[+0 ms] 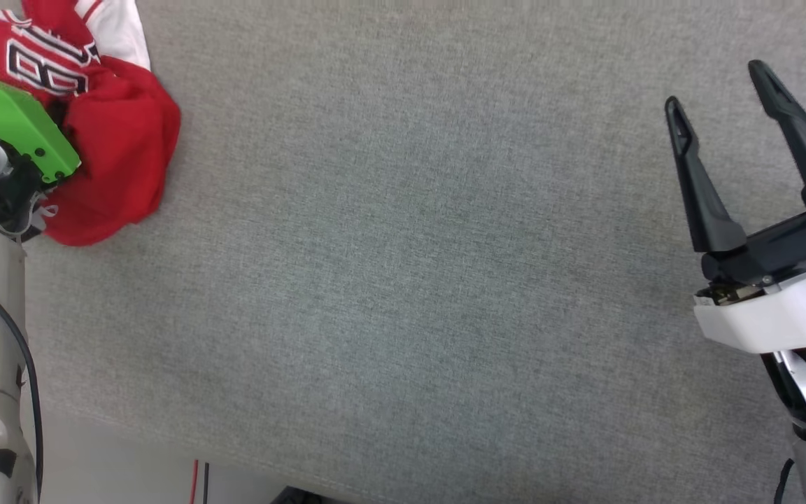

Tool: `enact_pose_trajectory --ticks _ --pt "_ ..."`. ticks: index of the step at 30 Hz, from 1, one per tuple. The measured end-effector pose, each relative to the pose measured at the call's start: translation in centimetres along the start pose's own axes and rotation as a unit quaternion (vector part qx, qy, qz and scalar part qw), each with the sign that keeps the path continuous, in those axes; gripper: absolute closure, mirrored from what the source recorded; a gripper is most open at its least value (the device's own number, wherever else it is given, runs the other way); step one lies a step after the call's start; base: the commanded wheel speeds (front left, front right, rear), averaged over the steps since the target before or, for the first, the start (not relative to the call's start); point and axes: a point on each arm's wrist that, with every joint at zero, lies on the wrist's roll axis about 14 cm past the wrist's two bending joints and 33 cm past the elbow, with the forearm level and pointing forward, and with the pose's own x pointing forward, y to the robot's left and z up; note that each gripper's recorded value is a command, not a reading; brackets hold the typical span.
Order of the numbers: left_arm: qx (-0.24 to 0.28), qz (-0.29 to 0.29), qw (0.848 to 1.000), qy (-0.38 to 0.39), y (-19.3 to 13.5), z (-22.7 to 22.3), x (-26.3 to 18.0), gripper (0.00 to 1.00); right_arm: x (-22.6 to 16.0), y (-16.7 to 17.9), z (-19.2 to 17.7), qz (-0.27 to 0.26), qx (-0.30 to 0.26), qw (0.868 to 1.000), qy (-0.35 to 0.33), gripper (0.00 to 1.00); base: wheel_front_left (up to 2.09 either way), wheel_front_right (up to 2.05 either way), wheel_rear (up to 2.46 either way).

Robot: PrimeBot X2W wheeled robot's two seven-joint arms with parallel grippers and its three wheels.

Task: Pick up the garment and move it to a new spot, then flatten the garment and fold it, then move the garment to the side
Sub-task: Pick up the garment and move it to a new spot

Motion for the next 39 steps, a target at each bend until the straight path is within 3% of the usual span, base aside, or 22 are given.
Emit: enact_pose_trajectory --ticks 4,9,17,28,33,39 --pt "0.025 -0.003 0.996 -0.088 0.2 3.9 -2.0 1.00 -0.2 0.6 1.6 -0.004 0.006 1.000 -0.019 0.00 0.00 0.00 0.00" --pt "0.057 -0.006 0.974 -0.218 0.7 9.3 -6.1 1.00 -0.9 1.4 3.9 -0.019 0.018 0.999 -0.045 0.00 0.00 0.00 0.00" --pt "0.058 -0.013 0.944 -0.324 0.7 11.2 -11.8 1.00 -3.4 2.0 6.7 -0.054 0.021 0.996 -0.067 0.00 0.00 0.00 0.00" --pt "0.041 -0.043 0.942 -0.330 -0.5 6.9 -17.0 1.00 -7.0 3.7 10.4 -0.079 0.013 0.992 -0.094 0.00 0.00 0.00 0.00" --pt "0.049 -0.092 0.938 -0.329 -3.9 5.0 -19.3 1.00 -8.9 3.5 11.6 -0.099 0.001 0.990 -0.100 0.00 0.00 0.00 0.00" --pt "0.065 -0.181 0.929 -0.317 -10.7 2.9 -21.0 1.00 -11.5 1.6 12.0 -0.142 -0.016 0.985 -0.094 0.00 0.00 0.00 0.00"
